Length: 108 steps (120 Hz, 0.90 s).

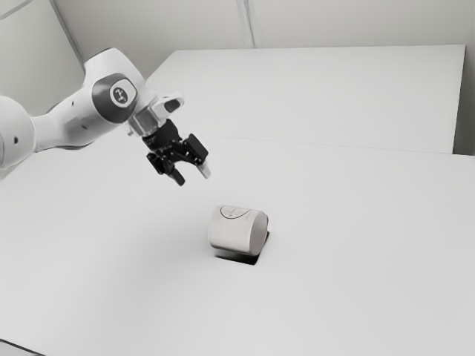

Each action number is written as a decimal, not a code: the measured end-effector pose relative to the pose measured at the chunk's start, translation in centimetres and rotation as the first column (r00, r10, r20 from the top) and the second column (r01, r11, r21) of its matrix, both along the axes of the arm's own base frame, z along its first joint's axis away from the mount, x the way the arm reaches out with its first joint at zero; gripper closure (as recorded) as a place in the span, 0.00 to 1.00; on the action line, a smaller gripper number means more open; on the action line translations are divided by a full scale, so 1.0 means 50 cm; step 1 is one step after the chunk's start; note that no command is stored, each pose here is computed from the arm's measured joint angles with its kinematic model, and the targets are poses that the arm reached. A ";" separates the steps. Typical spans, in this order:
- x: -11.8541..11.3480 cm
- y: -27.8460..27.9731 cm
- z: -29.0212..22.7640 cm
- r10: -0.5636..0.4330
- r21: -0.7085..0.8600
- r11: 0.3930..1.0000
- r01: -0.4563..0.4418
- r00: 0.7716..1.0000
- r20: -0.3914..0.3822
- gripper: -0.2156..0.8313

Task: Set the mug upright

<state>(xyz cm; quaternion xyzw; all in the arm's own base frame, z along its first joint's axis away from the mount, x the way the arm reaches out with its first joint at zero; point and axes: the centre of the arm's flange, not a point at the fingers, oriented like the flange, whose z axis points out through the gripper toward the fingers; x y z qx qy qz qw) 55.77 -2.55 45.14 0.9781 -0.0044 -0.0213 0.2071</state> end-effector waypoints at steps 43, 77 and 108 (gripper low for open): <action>-0.015 -0.021 -0.132 0.017 -0.156 0.988 -0.016 1.000 0.000 0.23; -0.038 -0.023 -0.223 0.076 -0.290 0.954 -0.073 0.997 -0.003 0.23; -0.064 -0.023 -0.284 0.161 -0.435 0.890 -0.136 0.987 0.022 0.23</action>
